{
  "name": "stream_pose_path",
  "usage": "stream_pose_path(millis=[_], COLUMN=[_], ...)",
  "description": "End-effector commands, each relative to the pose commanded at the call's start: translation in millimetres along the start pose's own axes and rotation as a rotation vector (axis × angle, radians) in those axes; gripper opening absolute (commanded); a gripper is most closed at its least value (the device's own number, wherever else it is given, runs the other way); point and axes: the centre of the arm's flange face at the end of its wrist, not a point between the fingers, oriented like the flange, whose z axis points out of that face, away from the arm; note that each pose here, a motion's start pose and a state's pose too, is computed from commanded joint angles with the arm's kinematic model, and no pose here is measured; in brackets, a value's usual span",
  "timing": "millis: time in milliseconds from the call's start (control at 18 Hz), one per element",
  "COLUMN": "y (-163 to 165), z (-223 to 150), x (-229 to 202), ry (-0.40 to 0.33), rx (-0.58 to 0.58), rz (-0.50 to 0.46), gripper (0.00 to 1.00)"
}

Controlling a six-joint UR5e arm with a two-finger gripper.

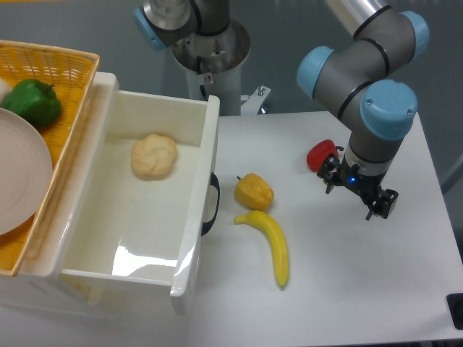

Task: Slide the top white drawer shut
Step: 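Move the gripper from beside the red pepper toward the open drawer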

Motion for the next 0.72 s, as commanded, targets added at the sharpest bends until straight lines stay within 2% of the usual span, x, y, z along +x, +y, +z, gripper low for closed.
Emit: stream_pose_path(millis=[333,389,500,722], y=[0.1,2.1,11.8,19.2], z=[9.3,14.7,10.8,19.3], x=[8.3,12.6,30.5,38.9], ry=[0.000,-0.018,-0.067,-0.047], rx=[-0.001,0.003,0.015,0.016], rz=[0.003,0.000,-0.025,-0.131], gripper=[1.00,1.00,1.00,1.00])
